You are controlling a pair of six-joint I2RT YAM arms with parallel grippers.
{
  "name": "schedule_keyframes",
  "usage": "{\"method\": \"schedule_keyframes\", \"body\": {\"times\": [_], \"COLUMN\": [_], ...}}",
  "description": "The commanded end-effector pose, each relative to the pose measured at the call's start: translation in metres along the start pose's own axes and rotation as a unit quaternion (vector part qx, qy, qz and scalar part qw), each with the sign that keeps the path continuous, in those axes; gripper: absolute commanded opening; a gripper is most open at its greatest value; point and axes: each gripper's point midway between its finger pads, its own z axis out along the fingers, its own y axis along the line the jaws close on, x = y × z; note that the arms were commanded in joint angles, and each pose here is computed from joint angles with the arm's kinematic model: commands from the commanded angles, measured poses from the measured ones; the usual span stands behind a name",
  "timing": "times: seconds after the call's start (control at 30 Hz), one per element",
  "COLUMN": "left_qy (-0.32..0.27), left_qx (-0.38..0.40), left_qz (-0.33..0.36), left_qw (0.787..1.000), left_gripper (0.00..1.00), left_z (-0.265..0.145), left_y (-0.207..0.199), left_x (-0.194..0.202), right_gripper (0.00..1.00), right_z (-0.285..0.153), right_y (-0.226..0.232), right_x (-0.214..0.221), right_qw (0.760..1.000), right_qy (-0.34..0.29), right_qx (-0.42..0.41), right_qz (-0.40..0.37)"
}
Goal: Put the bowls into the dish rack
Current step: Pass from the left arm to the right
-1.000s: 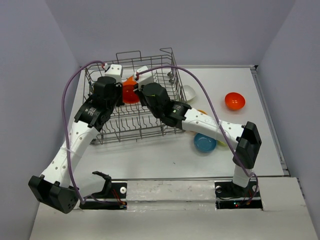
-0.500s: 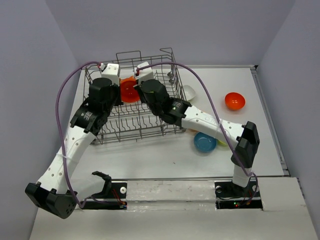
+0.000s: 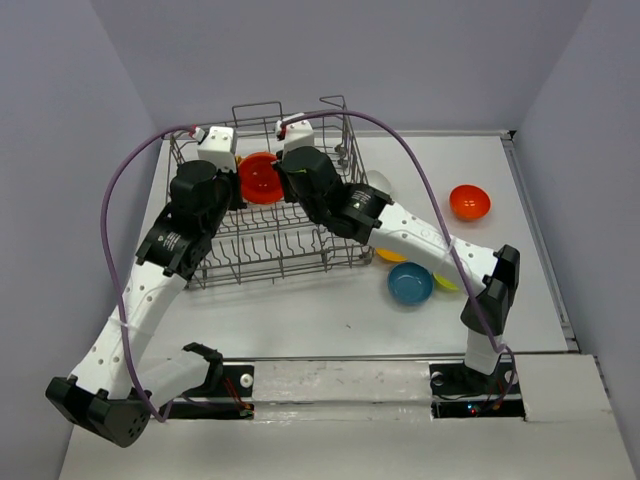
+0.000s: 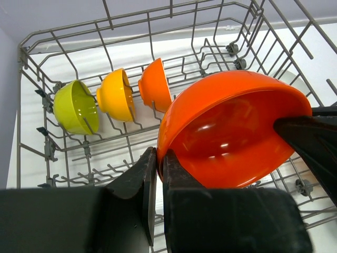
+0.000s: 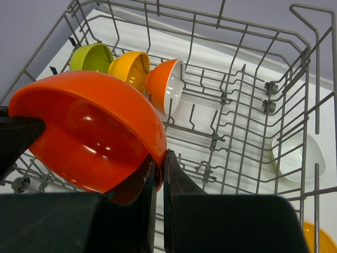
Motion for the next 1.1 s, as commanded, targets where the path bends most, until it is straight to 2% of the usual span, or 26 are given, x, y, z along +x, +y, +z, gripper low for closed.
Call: {"method": "schedule_keyframes", "body": {"times": [0.0,0.03,0.37,0.73,1.07], "left_qy": [-0.018,-0.018,-0.023,-0.02,-0.023], "left_qx": [-0.02,-0.023,-0.026,-0.024,-0.044], "left_qz": [-0.01,-0.01,-0.014,-0.014,-0.019], "left_qw": [1.0,1.0,0.999,0.999,0.999], "left_gripper": [0.03,0.07,0.13,0.26,0.28], "left_z": [-0.002,-0.003,-0.003,-0.001,-0.001], "left_y": [0.009,0.01,0.012,0.01,0.017], "left_x": [-0.004,-0.004,-0.003,-0.001,0.001], "right_gripper": [0.01,0.01,0.01,0.01,0.01], "right_z": [-0.023,-0.024,-0.032,-0.037,-0.037], "right_y": [0.005,0.006,0.005,0.001,0.002], "right_x": [-0.054,-0.053,-0.059,-0.066,-0.063], "right_qw": [0.996,0.996,0.994,0.993,0.992], "right_qy": [-0.048,-0.043,-0.033,-0.038,-0.031], "right_qx": [-0.019,-0.019,-0.021,-0.017,-0.016], "right_qz": [0.077,0.077,0.1,0.107,0.118]}}
